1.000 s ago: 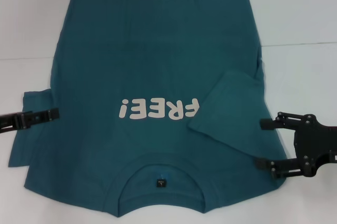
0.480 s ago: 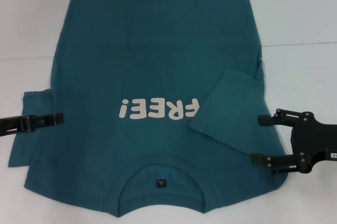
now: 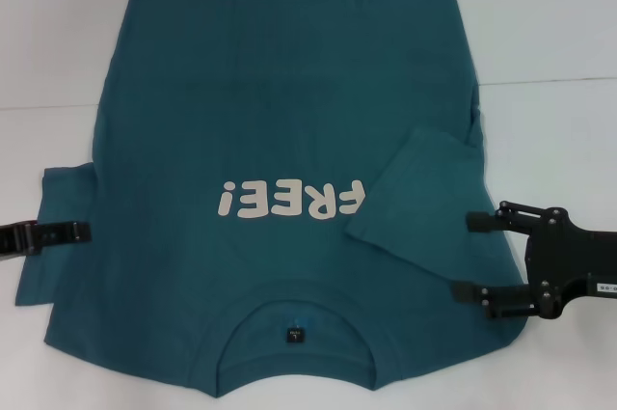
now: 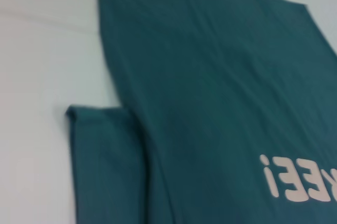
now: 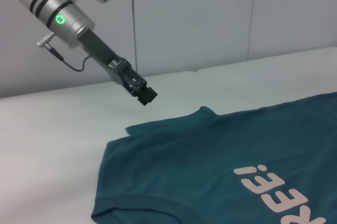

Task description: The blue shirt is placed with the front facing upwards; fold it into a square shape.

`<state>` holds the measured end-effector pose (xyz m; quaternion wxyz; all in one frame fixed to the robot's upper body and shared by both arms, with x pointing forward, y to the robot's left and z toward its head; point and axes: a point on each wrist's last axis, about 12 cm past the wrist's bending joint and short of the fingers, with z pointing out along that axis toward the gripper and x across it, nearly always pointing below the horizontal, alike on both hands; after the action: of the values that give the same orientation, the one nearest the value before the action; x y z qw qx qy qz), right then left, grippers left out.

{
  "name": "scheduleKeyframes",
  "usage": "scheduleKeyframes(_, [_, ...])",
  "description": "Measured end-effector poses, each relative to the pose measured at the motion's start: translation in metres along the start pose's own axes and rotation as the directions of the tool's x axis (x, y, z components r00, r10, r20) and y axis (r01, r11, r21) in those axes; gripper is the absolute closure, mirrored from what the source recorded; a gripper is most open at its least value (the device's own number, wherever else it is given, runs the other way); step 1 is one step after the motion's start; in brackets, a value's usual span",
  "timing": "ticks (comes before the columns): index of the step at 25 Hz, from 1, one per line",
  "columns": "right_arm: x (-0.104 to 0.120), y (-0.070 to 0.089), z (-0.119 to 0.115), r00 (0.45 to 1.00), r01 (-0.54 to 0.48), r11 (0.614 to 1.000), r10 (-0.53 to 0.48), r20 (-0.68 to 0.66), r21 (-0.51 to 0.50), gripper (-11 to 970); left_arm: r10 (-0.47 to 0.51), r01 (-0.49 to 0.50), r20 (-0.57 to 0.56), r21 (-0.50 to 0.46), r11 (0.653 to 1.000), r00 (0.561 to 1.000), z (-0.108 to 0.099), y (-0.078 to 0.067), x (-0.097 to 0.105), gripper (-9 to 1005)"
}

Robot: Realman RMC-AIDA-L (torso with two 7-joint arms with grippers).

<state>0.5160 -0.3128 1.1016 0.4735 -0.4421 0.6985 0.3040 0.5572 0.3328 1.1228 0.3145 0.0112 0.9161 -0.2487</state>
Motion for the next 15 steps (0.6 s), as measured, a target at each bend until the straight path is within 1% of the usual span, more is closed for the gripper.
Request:
scheduleKeyframes(3, [0.003, 0.001, 0.002, 1.0, -0.006, 1.0, 0.006, 0.01, 0.0, 15, -0.06, 0.06, -0.008, -0.017, 0.998, 0.998, -0.003, 0.004, 0.001, 159])
scheduleKeyframes(7, [0.006, 0.002, 0.003, 1.0, -0.011, 1.0, 0.011, 0.011, 0.002, 15, -0.101, 0.101, 0.0, -0.036, 0.994, 0.995, -0.008, 0.01, 0.003, 163])
scheduleKeyframes(11, [0.006, 0.002, 0.005, 1.0, -0.017, 1.0, 0.017, 0.015, -0.001, 15, -0.118, 0.115, -0.038, -0.087, 0.99, 0.992, -0.007, 0.014, 0.007, 167])
scheduleKeyframes(15, [0.006, 0.001, 0.008, 1.0, -0.023, 1.0, 0.023, 0.019, -0.007, 15, -0.12, 0.112, -0.071, -0.108, 0.988, 0.99, -0.004, 0.013, 0.009, 170])
